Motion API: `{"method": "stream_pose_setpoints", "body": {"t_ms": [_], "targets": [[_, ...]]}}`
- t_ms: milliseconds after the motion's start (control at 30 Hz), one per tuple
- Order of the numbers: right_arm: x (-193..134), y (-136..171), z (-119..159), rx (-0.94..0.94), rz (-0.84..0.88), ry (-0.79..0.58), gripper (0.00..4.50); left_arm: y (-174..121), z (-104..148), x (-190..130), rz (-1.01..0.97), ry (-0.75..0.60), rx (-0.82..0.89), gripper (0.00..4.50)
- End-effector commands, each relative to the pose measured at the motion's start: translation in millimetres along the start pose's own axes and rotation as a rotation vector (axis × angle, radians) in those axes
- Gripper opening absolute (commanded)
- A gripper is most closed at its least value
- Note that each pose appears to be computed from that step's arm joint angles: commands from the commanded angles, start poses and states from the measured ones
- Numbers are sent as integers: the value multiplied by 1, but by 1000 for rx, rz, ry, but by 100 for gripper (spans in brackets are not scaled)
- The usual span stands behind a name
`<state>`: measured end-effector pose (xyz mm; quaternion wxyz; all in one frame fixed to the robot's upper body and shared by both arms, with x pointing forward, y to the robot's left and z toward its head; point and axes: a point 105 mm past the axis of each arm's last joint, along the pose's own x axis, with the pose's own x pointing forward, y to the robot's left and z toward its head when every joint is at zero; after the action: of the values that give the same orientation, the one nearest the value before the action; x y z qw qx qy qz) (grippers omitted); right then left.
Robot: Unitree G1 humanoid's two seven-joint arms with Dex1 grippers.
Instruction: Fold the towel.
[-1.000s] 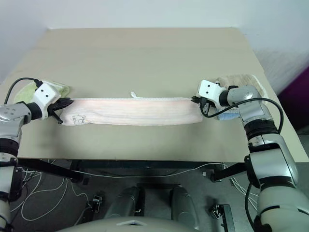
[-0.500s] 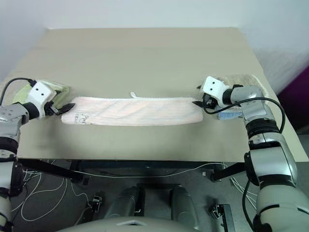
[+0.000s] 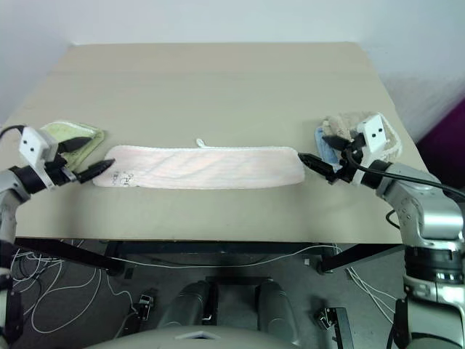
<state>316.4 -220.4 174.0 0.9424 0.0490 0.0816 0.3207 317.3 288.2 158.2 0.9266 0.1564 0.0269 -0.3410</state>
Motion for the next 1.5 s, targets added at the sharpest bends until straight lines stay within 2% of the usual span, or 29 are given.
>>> {"method": "stream_pose_setpoints", "body": {"t_ms": [33, 200, 467, 733, 967, 1167, 1267, 1500], "targets": [[-4, 31, 2, 196, 68, -34, 447, -14, 17, 4, -68, -49, -2, 450], [-1, 53, -29, 506, 30, -12, 447, -40, 20, 24, -178, -62, -29, 450], [-3, 47, -63, 841, -137, 10, 447, -83, 14, 39, -325, -57, -50, 450], [14, 36, -72, 970, -209, 28, 447, -91, 16, 47, -335, -78, -66, 450], [39, 13, -78, 1044, -295, -23, 447, -97, 22, 46, -328, -107, -73, 450], [44, 5, -84, 1098, -354, -47, 447, -102, 21, 41, -321, -113, -98, 450], [43, 3, -84, 1099, -361, -63, 386, -102, 19, 39, -315, -110, -105, 450], [42, 2, -76, 1086, -365, -89, 139, -104, 17, 41, -313, -111, -108, 450]]}}
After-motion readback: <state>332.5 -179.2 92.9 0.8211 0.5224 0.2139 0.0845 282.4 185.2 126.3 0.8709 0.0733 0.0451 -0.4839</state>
